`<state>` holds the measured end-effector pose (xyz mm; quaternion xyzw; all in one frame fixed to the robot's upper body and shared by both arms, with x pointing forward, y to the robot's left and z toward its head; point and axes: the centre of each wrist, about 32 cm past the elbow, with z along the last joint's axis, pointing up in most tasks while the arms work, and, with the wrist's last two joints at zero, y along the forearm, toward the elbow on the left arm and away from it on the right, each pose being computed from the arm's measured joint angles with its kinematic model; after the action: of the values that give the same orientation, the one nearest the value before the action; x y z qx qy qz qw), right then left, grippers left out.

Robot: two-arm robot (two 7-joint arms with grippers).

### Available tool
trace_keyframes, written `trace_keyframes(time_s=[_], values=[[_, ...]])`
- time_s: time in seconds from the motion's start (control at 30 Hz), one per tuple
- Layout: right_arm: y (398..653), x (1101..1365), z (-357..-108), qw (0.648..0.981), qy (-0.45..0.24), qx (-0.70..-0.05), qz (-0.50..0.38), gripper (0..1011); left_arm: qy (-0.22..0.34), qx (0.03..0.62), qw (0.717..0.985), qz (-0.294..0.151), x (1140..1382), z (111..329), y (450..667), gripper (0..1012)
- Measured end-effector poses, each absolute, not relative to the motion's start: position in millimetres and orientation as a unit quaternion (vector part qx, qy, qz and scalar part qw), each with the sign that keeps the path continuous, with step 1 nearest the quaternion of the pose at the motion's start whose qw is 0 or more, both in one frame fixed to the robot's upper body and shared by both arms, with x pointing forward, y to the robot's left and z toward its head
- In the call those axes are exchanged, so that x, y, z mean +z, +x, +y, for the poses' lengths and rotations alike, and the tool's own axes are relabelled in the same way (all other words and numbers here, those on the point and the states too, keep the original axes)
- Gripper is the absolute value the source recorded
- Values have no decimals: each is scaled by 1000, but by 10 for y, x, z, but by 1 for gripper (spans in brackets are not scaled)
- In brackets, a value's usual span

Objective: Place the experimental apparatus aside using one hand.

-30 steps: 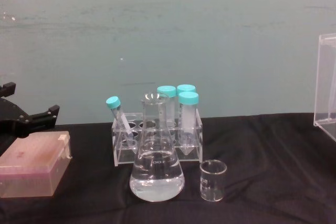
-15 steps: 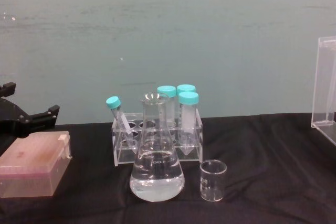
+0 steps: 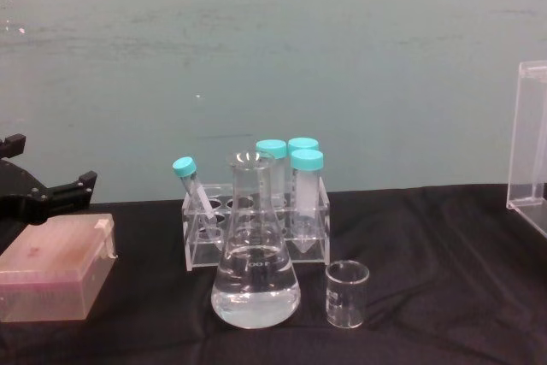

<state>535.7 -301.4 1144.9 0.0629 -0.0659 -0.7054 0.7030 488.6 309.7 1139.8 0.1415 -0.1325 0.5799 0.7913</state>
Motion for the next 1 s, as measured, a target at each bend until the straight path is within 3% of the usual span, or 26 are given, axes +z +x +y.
trace_keyframes(time_s=[1.0], values=[[5298, 11414, -3043, 704, 60, -706, -57, 599, 141, 580, 791, -132, 11398, 3097, 4886, 1000]])
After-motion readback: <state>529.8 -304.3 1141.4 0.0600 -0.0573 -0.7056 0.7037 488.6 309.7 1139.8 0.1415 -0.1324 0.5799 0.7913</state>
